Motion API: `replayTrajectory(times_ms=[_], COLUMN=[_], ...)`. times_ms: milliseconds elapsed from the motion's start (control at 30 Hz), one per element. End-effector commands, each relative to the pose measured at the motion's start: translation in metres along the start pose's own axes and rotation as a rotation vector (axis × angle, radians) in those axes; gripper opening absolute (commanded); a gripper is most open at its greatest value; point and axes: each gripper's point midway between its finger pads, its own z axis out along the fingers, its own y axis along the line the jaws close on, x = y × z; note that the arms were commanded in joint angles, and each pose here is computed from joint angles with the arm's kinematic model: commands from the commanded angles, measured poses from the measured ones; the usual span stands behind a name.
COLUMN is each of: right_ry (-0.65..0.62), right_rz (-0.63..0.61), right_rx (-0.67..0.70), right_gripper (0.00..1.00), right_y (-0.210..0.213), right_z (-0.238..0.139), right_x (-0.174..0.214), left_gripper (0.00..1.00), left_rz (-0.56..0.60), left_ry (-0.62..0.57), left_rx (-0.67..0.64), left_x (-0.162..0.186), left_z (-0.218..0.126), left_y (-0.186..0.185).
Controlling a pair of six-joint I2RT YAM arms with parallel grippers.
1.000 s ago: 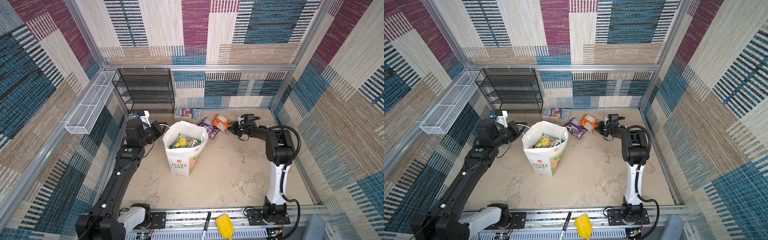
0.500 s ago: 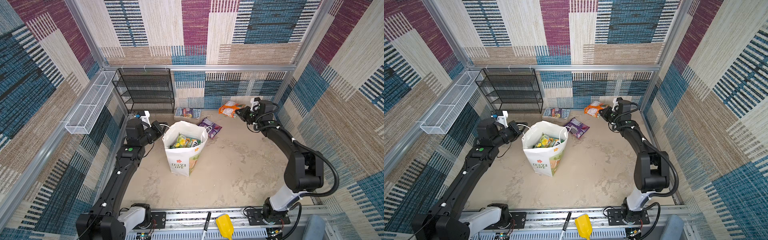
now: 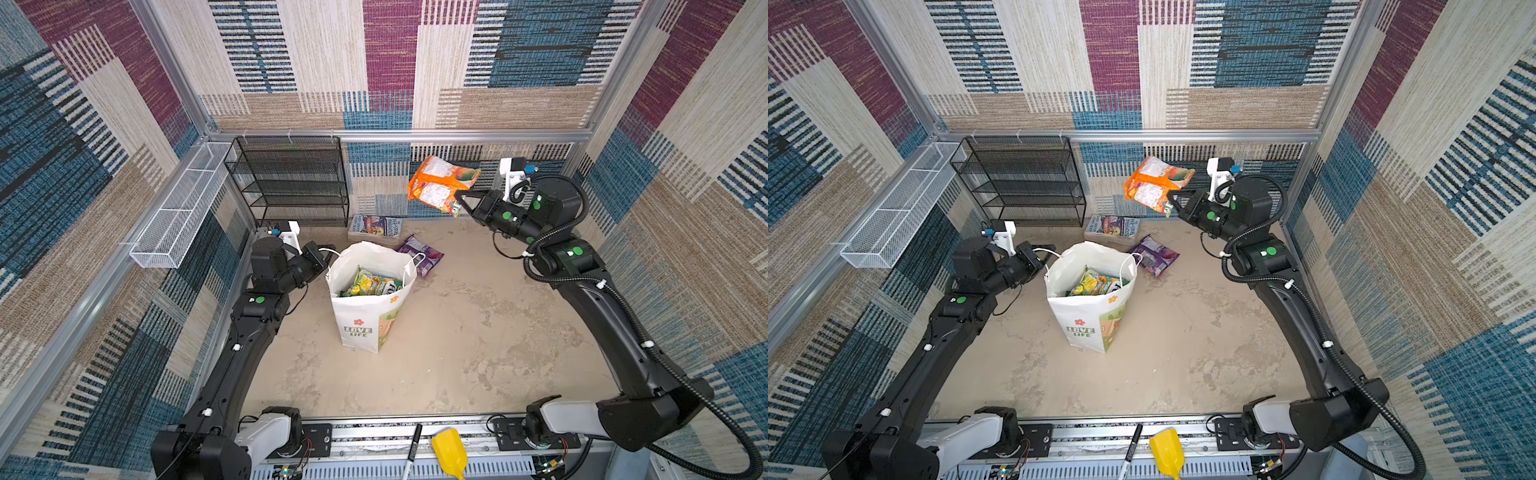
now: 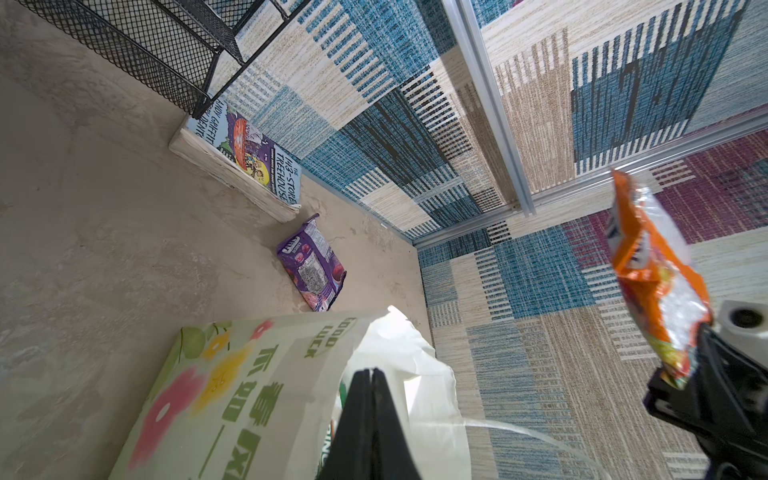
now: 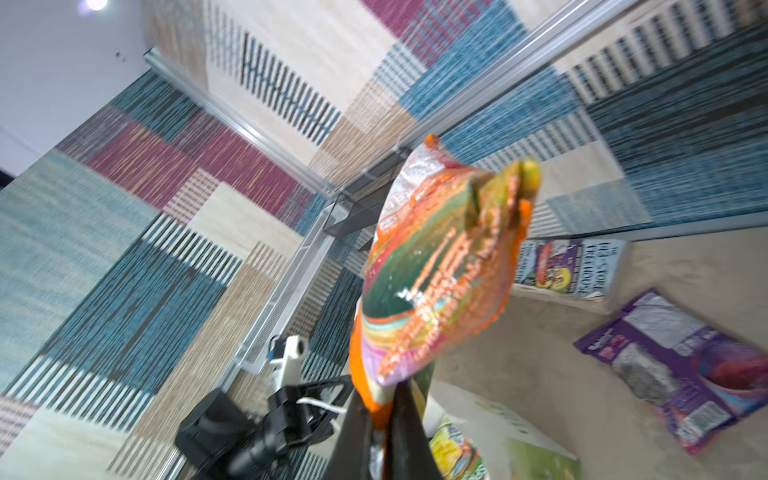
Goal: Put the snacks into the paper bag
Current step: 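Lift the orange bag with the right gripper and carry it over the paper bag, then lower the orange bag into the paper bag and open the right gripper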
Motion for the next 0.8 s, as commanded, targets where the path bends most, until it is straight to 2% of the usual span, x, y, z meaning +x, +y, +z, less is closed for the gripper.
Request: replayTrajectory(times_ms=[0, 167, 433, 767], right_ry=[0.083, 0.192, 0.353, 0.428], right_rz=[-0.014, -0.078, -0.17, -0.225], right_rx=[0.043, 0.046, 0.118, 0.158], right_gripper=[0.0, 0.0, 0.0, 0.0], right_y=[0.004, 0.027, 0.022, 0.011], right_z=[0.011, 0.031, 0.061, 0.076], right_x=[0.032, 0.075, 0.138, 0.171], left_gripper=[0.0, 0.0, 0.0, 0.0], left_rz=[0.034, 0.029, 0.034, 0.031], left_ry=[-0.034, -0.028, -0.03, -0.029], left_rx=[0.035, 0.041, 0.037, 0.037], left_x=[-0.009, -0.008, -0.009, -0.008], left_z=[-0.001, 0.0, -0.001, 0.0], left_y=[-0.011, -0.011, -0.011, -0.01])
